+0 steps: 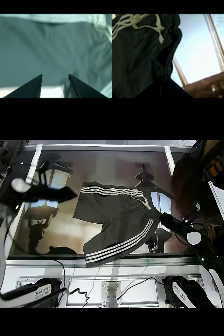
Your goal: Fold the clothes and pants, and hang the long-sleeved shirts on hangers.
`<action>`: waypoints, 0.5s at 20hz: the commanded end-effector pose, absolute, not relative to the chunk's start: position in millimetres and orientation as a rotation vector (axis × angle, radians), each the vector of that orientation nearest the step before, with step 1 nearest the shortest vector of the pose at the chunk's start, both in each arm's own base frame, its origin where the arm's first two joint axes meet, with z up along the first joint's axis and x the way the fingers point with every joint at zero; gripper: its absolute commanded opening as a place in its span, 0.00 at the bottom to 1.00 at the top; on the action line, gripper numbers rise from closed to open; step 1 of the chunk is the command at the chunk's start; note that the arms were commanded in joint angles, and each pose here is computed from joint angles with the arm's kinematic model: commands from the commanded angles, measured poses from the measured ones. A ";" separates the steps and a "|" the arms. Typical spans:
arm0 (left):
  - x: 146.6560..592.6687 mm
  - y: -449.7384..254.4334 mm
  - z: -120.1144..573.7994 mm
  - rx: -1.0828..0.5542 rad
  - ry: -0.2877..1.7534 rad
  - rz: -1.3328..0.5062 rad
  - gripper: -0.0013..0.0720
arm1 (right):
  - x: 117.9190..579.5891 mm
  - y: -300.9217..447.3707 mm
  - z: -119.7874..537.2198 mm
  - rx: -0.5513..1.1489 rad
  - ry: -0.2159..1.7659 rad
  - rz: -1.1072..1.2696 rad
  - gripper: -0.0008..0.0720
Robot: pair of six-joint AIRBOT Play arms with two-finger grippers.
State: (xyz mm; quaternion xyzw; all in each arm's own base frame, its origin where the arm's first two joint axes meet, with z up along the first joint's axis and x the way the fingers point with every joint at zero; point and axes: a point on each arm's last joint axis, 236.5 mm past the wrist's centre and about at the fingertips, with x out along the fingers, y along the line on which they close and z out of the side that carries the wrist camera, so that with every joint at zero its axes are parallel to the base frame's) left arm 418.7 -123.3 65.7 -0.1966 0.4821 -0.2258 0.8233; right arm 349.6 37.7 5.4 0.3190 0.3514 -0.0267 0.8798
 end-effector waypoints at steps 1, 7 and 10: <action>325.2 -118.0 26.2 -0.551 1.183 -0.414 0.50 | 349.0 37.8 5.0 0.665 0.735 -0.056 0.04; 222.5 -156.7 -50.3 -0.958 1.382 -0.342 0.54 | 348.8 38.0 4.7 0.665 0.736 -0.055 0.04; 210.1 -151.7 -73.7 -0.973 1.404 -0.279 0.84 | 348.6 38.2 4.5 0.666 0.738 -0.055 0.04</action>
